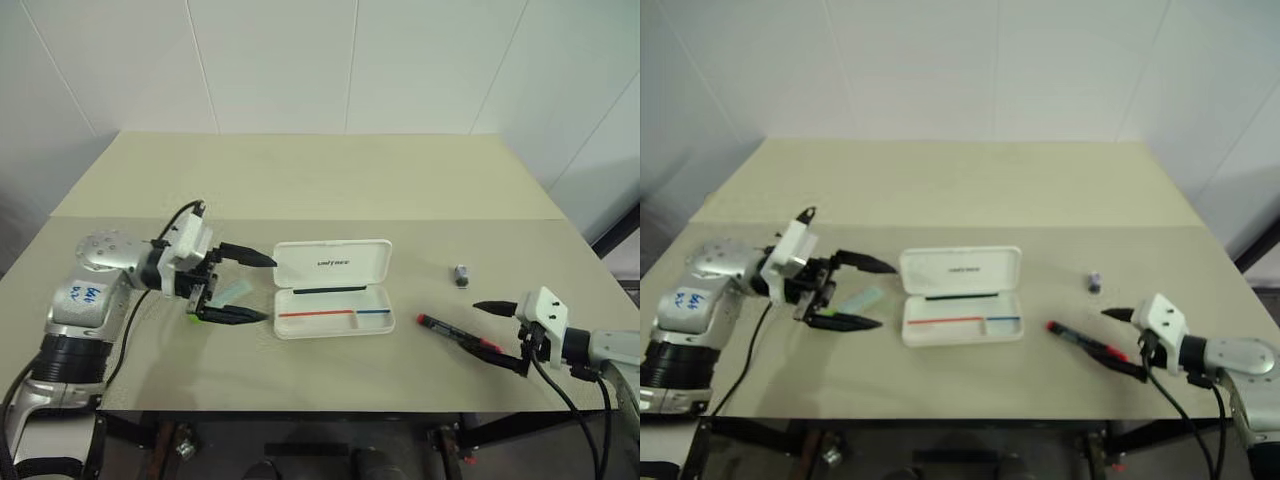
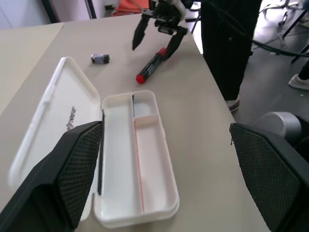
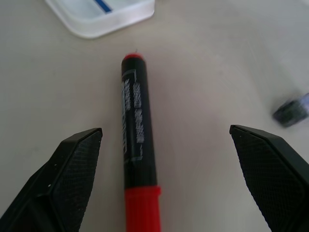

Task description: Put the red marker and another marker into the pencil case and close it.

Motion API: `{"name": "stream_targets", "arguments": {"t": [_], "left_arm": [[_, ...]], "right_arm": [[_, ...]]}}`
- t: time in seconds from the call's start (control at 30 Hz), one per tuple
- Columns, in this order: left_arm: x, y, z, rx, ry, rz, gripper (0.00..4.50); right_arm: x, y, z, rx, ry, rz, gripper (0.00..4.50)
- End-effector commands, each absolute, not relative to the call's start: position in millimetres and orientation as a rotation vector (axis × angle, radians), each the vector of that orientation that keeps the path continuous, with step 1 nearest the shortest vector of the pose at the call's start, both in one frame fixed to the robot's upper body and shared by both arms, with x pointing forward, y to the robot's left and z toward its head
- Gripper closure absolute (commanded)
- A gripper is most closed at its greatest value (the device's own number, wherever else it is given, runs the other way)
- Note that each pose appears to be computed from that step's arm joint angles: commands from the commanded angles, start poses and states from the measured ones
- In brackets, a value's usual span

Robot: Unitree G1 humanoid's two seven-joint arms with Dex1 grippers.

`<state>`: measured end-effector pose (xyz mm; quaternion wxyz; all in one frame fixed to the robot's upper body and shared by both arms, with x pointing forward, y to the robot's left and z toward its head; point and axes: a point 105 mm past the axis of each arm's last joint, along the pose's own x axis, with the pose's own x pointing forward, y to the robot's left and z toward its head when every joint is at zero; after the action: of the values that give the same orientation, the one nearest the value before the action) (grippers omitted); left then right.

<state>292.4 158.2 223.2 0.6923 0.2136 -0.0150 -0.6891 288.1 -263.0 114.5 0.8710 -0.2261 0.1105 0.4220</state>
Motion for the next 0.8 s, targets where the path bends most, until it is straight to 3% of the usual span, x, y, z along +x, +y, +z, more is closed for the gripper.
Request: {"name": "stream_targets", "arguments": {"t": [0.03, 0.13, 0.23, 0.57, 0.8], "left_arm": [[288.9, 165.6, 230.7, 0.486, -0.042, -1.527, 0.01], [289.2, 169.9, 230.0, 0.486, -0.038, -1.515, 0.01], [292.2, 173.6, 230.0, 0.492, -0.026, -1.496, 0.0], [292.5, 169.9, 229.3, 0.527, -0.03, -1.507, 0.0], [295.3, 170.7, 227.2, 0.555, -0.036, -1.508, 0.0]], "right_arm": [[286.1, -266.4, 112.9, -0.482, 0.232, 0.884, 0.0], [284.4, -268.7, 101.7, -0.463, 0.26, 0.885, 0.0], [285.6, -266.8, 94.4, -0.443, 0.261, 0.889, 0.59], [289.3, -258.4, 93.4, -0.454, 0.227, 0.89, 3.9], [302.2, -257.1, 117.6, -0.548, 0.154, 0.876, 3.9]]}}
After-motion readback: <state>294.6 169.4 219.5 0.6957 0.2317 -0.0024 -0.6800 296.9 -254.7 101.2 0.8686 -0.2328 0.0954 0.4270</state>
